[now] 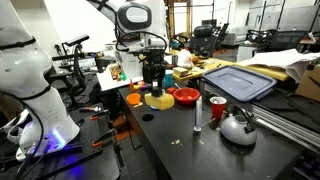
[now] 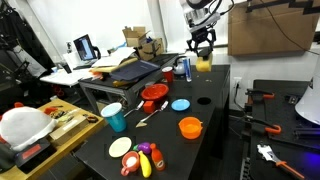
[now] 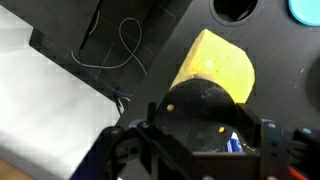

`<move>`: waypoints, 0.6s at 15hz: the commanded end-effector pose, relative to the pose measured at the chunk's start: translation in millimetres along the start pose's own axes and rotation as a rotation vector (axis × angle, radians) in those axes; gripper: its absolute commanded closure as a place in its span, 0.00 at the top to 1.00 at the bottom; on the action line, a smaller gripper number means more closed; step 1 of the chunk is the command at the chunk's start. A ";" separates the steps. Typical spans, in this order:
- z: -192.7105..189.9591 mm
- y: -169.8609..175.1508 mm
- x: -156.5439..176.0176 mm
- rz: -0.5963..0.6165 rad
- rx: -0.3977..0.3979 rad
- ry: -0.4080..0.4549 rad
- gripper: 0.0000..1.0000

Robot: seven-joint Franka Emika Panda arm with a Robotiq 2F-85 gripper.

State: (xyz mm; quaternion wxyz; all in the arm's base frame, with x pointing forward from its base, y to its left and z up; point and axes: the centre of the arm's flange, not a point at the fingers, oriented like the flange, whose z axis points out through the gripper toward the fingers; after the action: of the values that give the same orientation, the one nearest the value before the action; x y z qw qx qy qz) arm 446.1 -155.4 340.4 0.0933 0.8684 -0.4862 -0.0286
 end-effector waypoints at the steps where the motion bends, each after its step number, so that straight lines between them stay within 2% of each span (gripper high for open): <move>1: 9.2 27.2 13.4 0.065 0.028 -0.055 0.52; 8: 19.8 58.5 36.6 0.115 0.084 -0.118 0.52; 9: 15.9 58.2 32.3 0.102 0.088 -0.119 0.94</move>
State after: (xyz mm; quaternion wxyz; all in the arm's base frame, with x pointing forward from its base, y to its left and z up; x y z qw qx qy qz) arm 415.9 -214.6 332.2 0.0419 0.8394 -0.5390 -0.0556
